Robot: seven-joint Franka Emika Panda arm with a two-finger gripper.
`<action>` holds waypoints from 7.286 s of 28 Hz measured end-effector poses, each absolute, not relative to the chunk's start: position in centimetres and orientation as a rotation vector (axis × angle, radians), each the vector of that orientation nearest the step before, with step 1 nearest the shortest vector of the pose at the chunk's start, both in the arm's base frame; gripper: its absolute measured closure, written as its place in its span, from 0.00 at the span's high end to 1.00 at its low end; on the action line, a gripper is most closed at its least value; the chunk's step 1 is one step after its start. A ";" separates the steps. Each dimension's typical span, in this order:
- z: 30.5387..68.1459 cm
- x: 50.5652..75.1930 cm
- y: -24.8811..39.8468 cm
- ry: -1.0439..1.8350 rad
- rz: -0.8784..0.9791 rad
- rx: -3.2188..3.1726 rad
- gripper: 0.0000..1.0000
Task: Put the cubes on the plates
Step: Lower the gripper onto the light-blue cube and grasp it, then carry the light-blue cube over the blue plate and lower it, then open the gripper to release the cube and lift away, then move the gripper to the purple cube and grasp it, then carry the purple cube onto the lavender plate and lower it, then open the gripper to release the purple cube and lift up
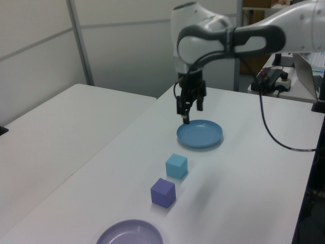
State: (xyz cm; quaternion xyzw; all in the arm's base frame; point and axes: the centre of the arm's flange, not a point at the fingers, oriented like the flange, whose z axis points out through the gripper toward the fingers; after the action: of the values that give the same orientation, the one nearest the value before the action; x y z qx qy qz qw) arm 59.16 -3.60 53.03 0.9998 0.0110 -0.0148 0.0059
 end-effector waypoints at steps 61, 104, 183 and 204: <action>37.9 65.6 -18.5 -0.478 0.192 3.002 0.62; 41.3 66.3 6.4 -0.219 0.050 3.082 1.00; 42.9 53.7 37.0 0.442 -0.031 2.924 1.00; 61.6 54.2 10.3 0.009 -0.092 3.038 1.00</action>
State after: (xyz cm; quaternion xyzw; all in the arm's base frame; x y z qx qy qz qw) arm 54.20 10.30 61.58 0.9982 0.0031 -0.0302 0.0509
